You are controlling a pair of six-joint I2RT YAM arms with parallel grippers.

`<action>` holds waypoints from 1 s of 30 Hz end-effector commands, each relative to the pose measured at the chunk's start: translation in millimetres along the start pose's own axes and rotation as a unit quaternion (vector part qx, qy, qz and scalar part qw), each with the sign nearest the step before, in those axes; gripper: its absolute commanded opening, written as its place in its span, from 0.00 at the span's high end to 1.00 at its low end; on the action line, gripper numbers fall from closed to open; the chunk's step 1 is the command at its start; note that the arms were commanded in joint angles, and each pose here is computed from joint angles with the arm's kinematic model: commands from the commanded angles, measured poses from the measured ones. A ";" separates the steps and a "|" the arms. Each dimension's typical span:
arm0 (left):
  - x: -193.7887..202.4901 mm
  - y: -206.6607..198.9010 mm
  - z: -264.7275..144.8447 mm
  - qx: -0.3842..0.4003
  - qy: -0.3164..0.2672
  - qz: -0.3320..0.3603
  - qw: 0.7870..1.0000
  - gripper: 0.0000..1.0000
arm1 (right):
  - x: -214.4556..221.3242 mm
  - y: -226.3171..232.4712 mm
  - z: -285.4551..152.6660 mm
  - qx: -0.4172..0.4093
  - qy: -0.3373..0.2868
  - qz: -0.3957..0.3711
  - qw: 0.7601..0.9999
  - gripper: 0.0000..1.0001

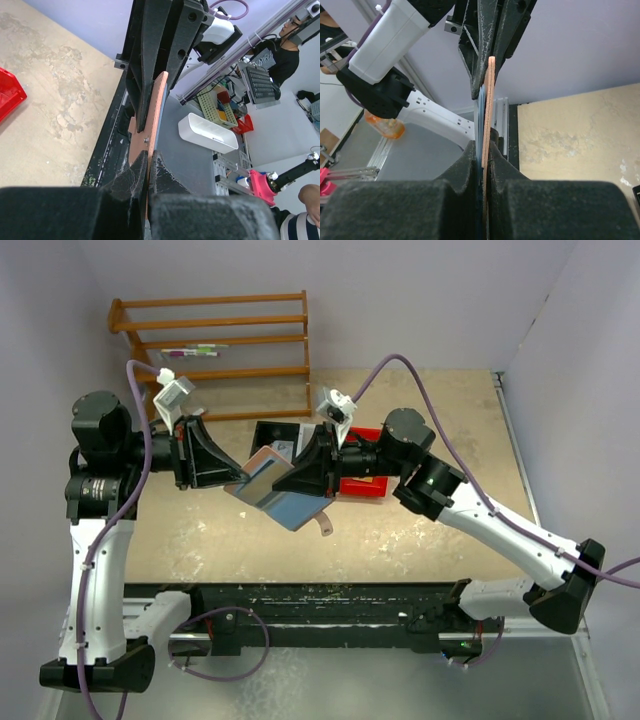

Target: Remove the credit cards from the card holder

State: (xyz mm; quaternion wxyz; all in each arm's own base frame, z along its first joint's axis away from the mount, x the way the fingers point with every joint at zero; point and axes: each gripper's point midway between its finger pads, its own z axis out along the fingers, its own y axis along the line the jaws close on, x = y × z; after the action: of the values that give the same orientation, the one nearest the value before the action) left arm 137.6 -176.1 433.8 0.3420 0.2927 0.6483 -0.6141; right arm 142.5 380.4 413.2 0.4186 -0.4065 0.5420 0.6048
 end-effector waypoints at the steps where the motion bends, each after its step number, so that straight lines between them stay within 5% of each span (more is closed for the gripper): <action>1: -3.0 -12.6 -0.9 0.008 0.001 0.024 1.000 1.00 | -14.1 22.6 -5.2 -0.053 -0.019 -0.036 0.998 0.95; 3: -3.0 -12.5 -0.7 0.007 0.000 0.024 1.000 1.00 | -15.6 27.3 -6.9 -0.061 -0.024 -0.042 0.997 0.89; 6: -4.0 -10.8 -0.6 0.001 -0.003 0.025 1.000 1.00 | -19.2 33.6 -10.2 -0.070 -0.031 -0.054 0.996 0.63; 9: -4.8 -9.5 -0.4 -0.002 -0.005 0.028 1.000 1.00 | -25.5 39.0 -16.8 -0.071 -0.040 -0.071 0.994 0.50; 11: -5.3 -7.7 -0.3 -0.006 -0.007 0.028 1.000 1.00 | -29.0 39.6 -20.9 -0.064 -0.047 -0.078 0.994 0.26; 14: -5.9 -5.0 -0.1 -0.013 -0.010 0.033 0.999 1.00 | -37.8 39.8 -27.5 -0.046 -0.065 -0.092 0.993 0.16; 20: -8.1 -4.1 -0.4 -0.025 -0.013 0.050 0.998 1.00 | -48.8 24.4 -30.0 0.005 -0.089 -0.104 0.991 0.14; 30: -5.1 -12.9 -1.2 -0.012 -0.007 0.065 0.998 1.00 | -19.0 -20.9 -5.6 0.051 -0.031 -0.048 0.997 0.20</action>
State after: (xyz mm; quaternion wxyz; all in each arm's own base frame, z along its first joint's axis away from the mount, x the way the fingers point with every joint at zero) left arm 139.9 -175.7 432.8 0.3679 0.2954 0.6515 -0.5940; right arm 162.9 373.6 412.3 0.4688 -0.3981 0.5455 0.5693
